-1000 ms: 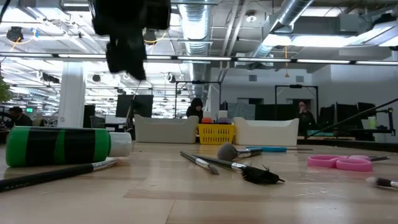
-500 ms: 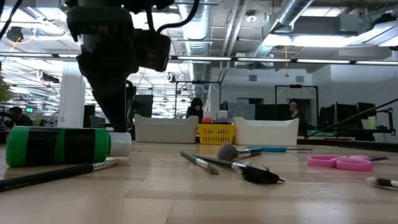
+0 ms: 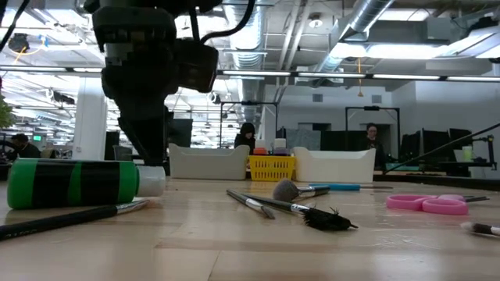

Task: Pick & Place Paint Supplies
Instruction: Put the green paint bottle into the yellow bin

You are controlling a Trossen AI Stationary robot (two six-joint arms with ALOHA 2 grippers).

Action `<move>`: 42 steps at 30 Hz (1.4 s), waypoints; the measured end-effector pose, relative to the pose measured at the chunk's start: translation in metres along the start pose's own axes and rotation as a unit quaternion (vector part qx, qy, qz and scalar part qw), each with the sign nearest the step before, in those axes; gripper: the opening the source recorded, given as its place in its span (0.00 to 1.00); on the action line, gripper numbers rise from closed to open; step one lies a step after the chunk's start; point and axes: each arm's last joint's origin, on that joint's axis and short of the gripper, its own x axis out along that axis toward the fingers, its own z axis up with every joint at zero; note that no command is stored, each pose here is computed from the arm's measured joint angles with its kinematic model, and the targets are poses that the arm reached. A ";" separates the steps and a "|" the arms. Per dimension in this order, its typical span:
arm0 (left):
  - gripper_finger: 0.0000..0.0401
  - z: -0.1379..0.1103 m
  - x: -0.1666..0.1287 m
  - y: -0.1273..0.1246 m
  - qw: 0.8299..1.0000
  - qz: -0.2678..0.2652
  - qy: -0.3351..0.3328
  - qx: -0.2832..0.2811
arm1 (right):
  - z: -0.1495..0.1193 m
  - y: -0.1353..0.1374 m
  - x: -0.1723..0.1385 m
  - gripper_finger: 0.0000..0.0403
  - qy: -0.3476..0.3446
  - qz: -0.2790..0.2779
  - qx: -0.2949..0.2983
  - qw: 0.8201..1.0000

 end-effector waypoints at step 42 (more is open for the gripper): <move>0.48 -0.001 -0.026 0.028 0.941 -0.032 0.151 -0.301 | 0.001 -0.001 0.000 0.70 -0.002 0.012 -0.015 1.000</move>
